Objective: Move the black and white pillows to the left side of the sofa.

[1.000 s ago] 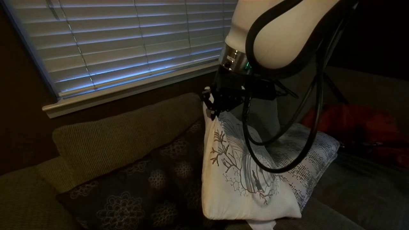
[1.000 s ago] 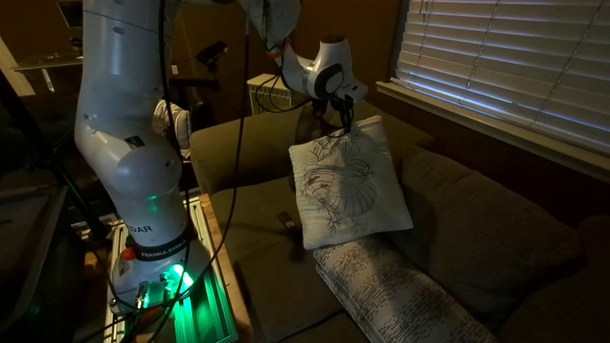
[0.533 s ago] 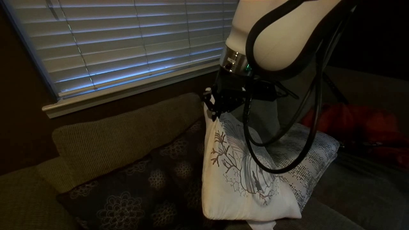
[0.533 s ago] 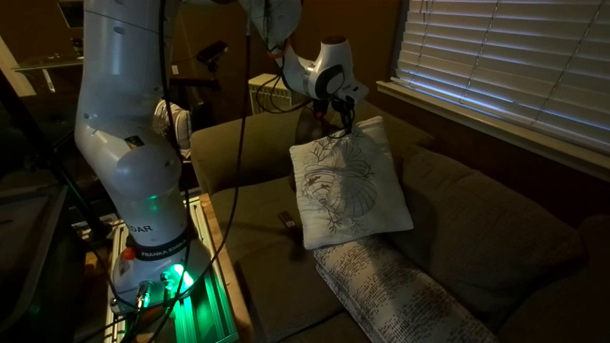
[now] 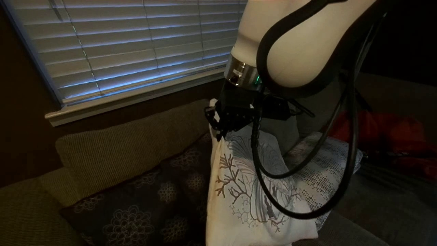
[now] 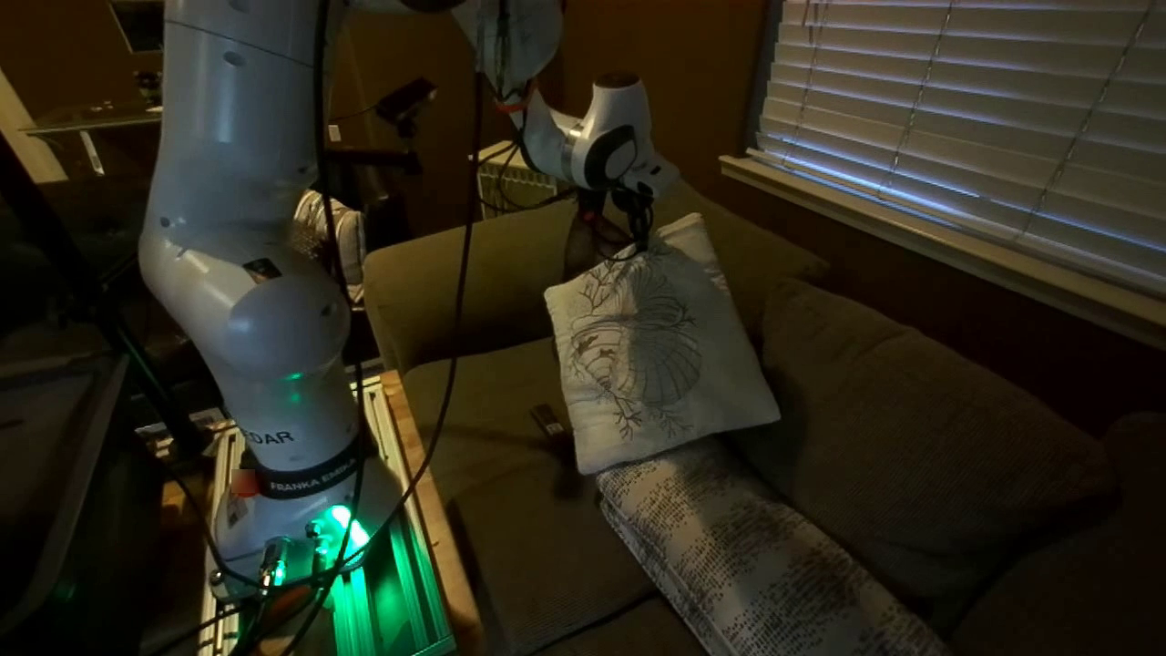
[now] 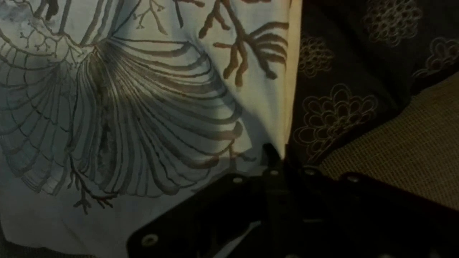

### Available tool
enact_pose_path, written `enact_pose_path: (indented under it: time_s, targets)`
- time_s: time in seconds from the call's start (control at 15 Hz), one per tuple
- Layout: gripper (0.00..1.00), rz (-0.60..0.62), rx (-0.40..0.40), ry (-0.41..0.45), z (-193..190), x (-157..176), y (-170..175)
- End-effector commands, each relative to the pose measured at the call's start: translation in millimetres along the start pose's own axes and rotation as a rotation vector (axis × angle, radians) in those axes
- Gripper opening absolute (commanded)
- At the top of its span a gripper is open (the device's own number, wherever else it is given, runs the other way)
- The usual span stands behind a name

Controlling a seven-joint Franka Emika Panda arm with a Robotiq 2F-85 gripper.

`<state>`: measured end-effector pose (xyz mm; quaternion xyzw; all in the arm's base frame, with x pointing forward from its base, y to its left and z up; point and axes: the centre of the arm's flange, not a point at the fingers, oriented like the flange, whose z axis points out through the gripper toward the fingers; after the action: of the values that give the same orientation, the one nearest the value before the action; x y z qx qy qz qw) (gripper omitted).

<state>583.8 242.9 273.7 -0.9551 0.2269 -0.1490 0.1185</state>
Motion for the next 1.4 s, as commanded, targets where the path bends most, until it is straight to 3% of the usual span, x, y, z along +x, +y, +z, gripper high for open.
enact_pose_path:
  time_s: [0.0,0.33,0.73,1.0,1.13,1.2,1.27,1.33]
  targets:
    - [0.01,0.035,0.089,0.041,-10.5,-27.7,-25.1]
    - [0.01,0.107,0.194,0.117,-17.3,-54.6,-39.7]
    - [0.01,0.101,0.297,0.171,-21.7,-76.8,-50.5]
    - [0.01,0.107,0.41,0.274,-25.3,-82.6,-46.5]
    - [0.01,0.11,0.454,0.286,-21.6,-78.1,-39.8]
    - [0.01,0.11,0.465,0.268,-16.6,-74.2,-34.9]
    - [0.04,0.094,0.404,0.257,-14.8,-77.6,-36.3]
    - [0.04,0.1,0.413,0.256,-12.1,-78.7,-34.8]
